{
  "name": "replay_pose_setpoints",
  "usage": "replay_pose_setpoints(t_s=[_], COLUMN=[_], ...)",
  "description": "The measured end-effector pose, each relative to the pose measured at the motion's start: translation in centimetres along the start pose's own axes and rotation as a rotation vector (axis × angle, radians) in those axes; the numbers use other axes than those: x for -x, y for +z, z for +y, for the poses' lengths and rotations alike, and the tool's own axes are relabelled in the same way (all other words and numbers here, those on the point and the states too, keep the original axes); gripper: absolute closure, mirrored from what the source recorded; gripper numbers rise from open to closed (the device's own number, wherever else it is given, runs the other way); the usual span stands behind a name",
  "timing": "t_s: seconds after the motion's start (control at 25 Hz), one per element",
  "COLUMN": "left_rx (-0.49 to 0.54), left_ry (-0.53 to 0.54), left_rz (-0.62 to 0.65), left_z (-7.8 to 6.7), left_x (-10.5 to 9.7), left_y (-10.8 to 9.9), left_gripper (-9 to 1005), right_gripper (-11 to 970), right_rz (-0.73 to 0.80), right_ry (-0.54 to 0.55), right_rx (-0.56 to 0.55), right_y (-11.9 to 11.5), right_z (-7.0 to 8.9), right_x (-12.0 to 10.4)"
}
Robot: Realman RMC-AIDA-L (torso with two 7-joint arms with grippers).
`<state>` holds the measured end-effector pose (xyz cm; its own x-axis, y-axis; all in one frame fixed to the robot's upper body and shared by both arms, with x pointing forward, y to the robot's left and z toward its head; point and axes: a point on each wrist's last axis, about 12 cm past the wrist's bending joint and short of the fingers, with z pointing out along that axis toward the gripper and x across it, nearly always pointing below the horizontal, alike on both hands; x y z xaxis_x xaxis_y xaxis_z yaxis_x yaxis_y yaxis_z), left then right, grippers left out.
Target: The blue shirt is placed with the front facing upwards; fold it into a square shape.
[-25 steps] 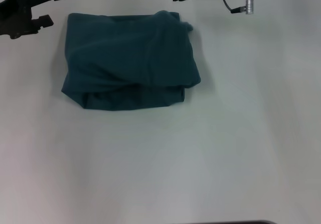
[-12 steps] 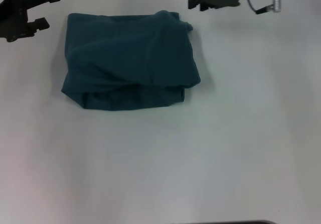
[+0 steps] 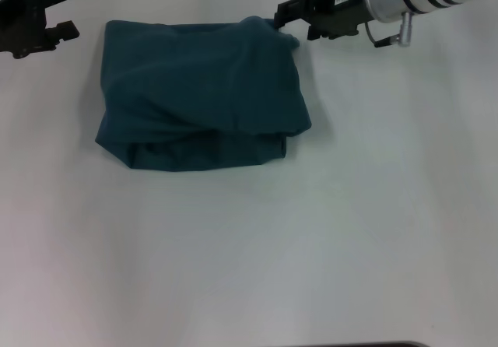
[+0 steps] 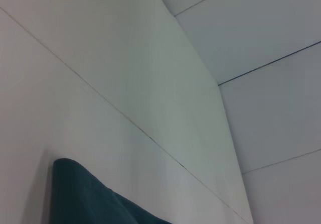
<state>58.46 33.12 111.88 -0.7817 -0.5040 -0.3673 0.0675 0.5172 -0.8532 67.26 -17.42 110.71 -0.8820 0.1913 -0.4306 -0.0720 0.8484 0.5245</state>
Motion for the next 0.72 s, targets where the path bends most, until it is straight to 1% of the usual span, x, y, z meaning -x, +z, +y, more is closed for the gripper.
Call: replay_pose_setpoints(t_s=[0.16, 0.44, 0.72], left_rx=[0.000, 0.001, 0.003], left_ry=[0.001, 0.005, 0.022], left_rz=[-0.001, -0.002, -0.004], left_z=[0.0, 0.0, -0.2], left_x=[-0.1, -0.1, 0.0], left_y=[0.0, 0.1, 0.6], left_gripper=[59, 59, 60], right_gripper=[336, 226, 232], right_rz=[-0.017, -0.025, -0.048], right_ry=[0.069, 0.156, 0.199], right_rx=[0.034, 0.050, 0.069], right_y=[0.4, 0.9, 1.3], right_z=[0.3, 0.4, 0.8], right_x=[-0.3, -0.9, -1.2])
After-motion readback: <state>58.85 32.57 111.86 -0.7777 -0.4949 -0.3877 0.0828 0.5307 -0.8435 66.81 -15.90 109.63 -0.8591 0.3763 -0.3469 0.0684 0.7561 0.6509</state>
